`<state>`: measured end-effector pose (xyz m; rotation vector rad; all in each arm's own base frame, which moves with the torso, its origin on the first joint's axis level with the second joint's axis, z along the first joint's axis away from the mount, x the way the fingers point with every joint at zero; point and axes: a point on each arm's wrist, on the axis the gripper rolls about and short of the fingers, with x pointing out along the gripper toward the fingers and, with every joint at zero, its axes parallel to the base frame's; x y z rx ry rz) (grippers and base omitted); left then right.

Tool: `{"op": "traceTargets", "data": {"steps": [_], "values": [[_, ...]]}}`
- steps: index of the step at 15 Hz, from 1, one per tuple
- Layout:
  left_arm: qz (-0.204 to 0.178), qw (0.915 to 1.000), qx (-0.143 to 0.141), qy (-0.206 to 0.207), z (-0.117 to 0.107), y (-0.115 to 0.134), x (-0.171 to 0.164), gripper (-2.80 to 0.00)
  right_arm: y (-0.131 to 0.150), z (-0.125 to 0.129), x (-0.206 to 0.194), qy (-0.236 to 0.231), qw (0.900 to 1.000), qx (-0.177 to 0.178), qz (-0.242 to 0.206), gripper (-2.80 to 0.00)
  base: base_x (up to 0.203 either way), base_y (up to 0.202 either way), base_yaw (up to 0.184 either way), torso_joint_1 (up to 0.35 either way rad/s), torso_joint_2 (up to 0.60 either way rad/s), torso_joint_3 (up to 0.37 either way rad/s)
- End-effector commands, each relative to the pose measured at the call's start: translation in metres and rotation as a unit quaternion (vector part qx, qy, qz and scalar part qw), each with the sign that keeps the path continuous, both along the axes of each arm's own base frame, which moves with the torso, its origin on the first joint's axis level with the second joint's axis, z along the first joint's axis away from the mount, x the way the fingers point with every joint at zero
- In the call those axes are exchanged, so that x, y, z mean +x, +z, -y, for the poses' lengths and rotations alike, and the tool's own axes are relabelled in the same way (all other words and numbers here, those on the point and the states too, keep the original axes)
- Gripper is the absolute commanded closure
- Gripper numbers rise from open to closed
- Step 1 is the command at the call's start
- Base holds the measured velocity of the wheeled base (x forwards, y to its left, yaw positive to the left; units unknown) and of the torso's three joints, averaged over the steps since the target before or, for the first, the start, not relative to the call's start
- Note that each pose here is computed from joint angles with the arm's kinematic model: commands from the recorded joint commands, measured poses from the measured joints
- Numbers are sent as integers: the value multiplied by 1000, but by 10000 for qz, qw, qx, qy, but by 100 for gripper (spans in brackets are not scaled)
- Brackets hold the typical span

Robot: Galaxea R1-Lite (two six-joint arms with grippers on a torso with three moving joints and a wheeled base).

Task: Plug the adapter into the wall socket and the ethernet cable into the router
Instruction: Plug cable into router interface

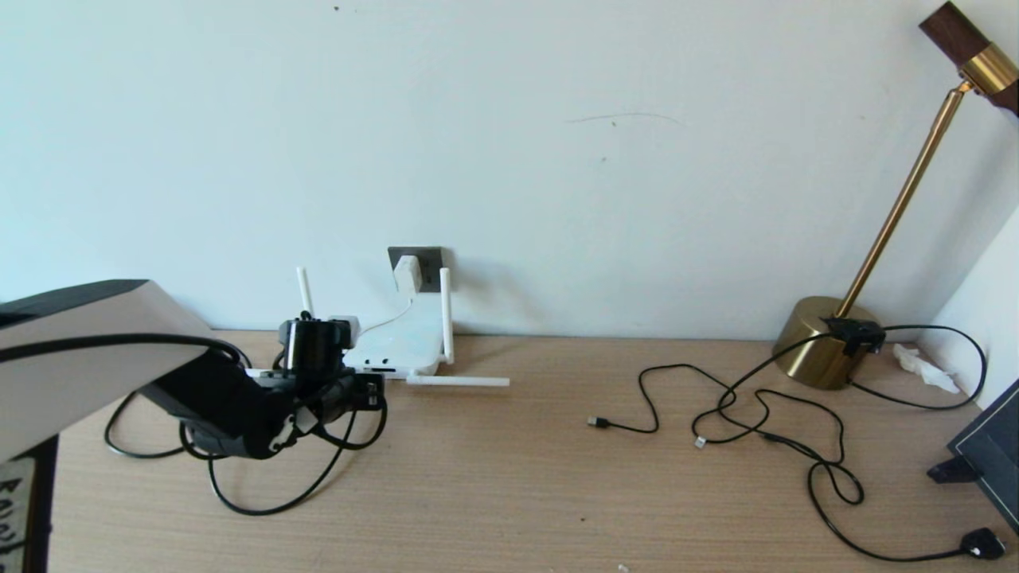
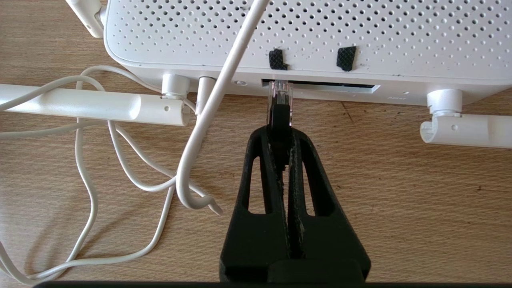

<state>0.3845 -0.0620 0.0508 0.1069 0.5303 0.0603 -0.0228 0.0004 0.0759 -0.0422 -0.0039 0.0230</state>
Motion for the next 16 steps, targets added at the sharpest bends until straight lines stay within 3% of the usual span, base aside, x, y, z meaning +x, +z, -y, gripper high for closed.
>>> {"op": "traceTargets", "data": {"steps": [1, 16], "values": [[33, 10000, -2, 4, 0, 2, 0, 0, 0, 0, 0, 8, 10000, -4, -2, 0, 0, 0, 0, 0, 0, 0], [39, 10000, -3, 9, 0, 0, 1, 0, 0, 0, 0, 8, 10000, -4, 6, 0, 0, 0, 0, 0, 0, 0]]}}
